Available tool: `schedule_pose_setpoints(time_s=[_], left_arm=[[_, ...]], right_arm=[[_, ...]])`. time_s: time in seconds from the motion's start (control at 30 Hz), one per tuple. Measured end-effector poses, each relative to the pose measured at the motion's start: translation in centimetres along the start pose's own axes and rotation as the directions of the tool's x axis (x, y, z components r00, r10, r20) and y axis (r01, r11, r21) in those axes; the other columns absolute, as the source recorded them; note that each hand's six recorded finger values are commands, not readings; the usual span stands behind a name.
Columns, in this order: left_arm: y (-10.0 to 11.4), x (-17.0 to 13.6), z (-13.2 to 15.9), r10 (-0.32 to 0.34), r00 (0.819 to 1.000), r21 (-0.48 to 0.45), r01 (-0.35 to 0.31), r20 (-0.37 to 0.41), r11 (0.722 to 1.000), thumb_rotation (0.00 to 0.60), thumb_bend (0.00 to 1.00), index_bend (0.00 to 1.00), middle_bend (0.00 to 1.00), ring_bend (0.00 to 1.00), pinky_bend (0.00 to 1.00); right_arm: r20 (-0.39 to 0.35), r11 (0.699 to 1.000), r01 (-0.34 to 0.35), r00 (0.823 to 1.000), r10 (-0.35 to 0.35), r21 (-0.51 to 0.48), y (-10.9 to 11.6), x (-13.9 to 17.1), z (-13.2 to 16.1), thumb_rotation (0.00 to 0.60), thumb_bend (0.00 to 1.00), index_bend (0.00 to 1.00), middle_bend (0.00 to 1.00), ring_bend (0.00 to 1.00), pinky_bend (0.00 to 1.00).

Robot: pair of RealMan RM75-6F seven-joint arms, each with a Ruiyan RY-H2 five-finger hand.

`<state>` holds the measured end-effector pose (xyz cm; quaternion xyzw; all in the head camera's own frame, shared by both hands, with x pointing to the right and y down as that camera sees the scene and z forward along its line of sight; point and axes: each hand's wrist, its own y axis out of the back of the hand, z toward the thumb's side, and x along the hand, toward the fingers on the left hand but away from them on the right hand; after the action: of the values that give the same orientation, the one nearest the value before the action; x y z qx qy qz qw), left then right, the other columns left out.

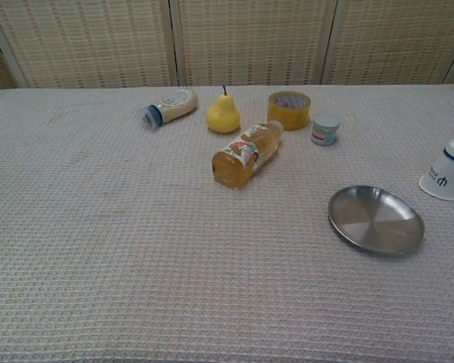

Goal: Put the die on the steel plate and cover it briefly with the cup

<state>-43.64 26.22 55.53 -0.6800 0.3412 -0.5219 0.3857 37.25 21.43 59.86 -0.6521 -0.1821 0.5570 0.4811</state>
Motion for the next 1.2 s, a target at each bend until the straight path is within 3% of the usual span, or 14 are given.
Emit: schedule_pose_setpoints(time_s=[0.17,0.33,0.47,0.83,1.2], left_arm=[[0.4,-0.2,-0.3,0.009,1.0,-0.012,-0.009,-0.017,1.0,0.6,0.43,0.35,0.39,0.34,0.49],[0.5,-0.4,-0.4,0.005,1.0,-0.016,-0.005,-0.02,1.0,0.6,0.43,0.35,0.4,0.35,0.49],[0.5,-0.3,-0.3,0.006,1.0,-0.022,-0.007,-0.013,1.0,0.6,0.43,0.35,0.41,0.37,0.49],[0.7,-0.4,-0.3,0.011,1.0,-0.029,-0.012,-0.006,1.0,0.6,0.43,0.35,0.41,0.37,0.49],[0.7,-0.4,-0.3,0.013,1.0,-0.03,-0.013,-0.007,0.999,0.6,0.43,0.35,0.41,0.37,0.49]], right_arm=[[0.044,0.996,-0.094,0.995,0.094,-0.004,-1.7,-0.8,-1.0,0.6,0.1,0.33,0.72,0.6,0.93],[0.081,0.977,-0.202,0.975,0.207,-0.062,-4.1,-1.8,-1.6,0.6,0.11,0.32,0.73,0.6,0.93],[0.052,0.959,-0.267,0.961,0.273,-0.097,-5.7,-2.6,-1.0,0.6,0.14,0.34,0.73,0.6,0.93],[0.004,0.941,-0.319,0.947,0.321,-0.114,-8.2,-4.0,0.1,0.6,0.18,0.4,0.74,0.62,0.94],[-0.013,0.94,-0.322,0.946,0.323,-0.109,-8.9,-4.3,0.6,0.6,0.18,0.47,0.76,0.64,0.96]])
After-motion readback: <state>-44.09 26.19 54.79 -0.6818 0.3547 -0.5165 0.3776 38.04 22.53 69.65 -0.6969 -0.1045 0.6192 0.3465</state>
